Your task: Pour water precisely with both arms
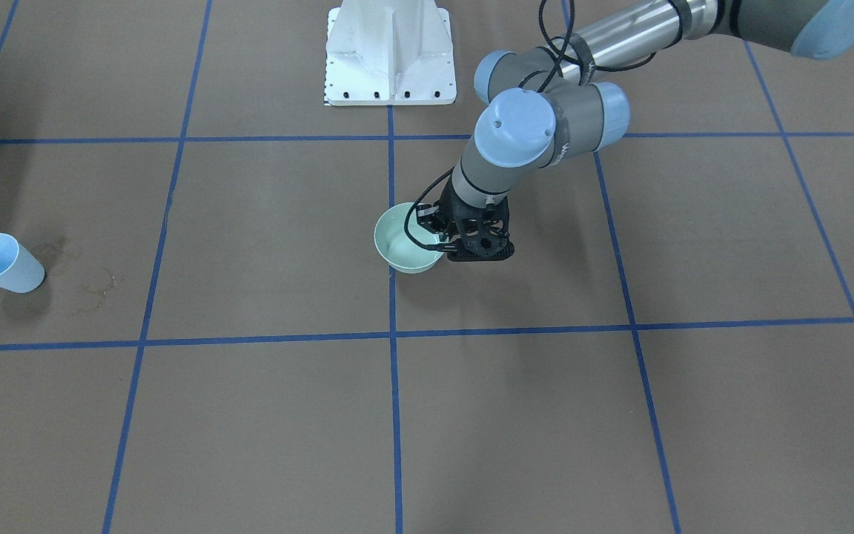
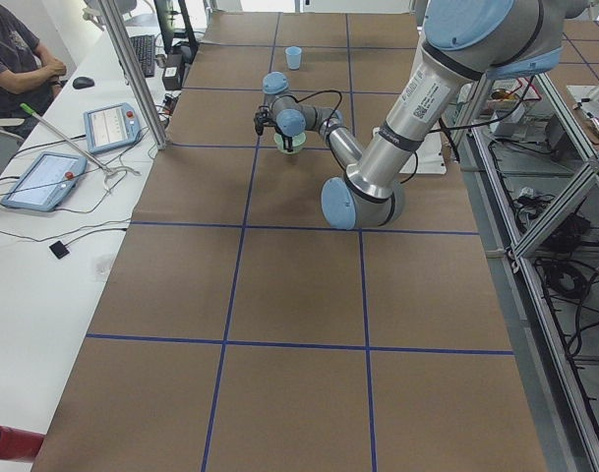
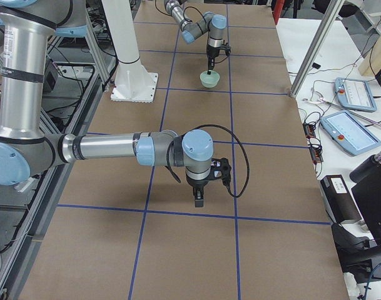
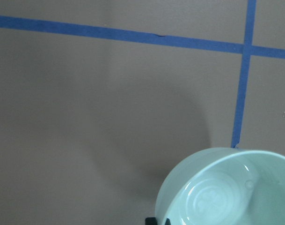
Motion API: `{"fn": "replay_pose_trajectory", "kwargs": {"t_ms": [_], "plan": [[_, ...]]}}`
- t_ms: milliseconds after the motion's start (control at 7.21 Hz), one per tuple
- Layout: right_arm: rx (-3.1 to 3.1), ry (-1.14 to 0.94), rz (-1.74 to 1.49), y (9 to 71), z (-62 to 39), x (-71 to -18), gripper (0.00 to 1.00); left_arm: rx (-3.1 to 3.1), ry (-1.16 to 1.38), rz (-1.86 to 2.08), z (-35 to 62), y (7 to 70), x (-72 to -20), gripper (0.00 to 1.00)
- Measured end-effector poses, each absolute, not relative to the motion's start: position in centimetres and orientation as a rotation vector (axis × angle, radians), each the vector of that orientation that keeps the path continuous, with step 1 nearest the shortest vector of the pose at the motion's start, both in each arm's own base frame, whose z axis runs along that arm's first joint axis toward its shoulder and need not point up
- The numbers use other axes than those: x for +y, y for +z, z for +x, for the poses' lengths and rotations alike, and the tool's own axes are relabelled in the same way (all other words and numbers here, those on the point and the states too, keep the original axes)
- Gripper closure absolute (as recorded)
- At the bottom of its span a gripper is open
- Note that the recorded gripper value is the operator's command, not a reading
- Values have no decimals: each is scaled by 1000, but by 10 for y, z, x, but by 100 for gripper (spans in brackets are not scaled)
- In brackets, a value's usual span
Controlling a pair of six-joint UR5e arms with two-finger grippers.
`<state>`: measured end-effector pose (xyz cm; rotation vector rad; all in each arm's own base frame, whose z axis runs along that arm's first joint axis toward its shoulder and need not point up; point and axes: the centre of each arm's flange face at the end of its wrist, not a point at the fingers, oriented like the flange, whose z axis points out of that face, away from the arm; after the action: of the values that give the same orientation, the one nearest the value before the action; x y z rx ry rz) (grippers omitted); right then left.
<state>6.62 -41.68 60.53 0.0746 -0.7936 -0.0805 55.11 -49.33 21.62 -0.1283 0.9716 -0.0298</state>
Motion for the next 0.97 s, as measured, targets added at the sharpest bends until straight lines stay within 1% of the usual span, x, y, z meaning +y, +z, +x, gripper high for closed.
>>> {"fn": "replay_pose_trajectory", "kwargs": {"t_ms": [278,971], "plan": [[-794,-81,74,606,66,-417,0,968,-33,-136,569,213,-499,100],[-794,-81,73,606,66,-417,0,964,-49,-145,574,215,-503,100]]}}
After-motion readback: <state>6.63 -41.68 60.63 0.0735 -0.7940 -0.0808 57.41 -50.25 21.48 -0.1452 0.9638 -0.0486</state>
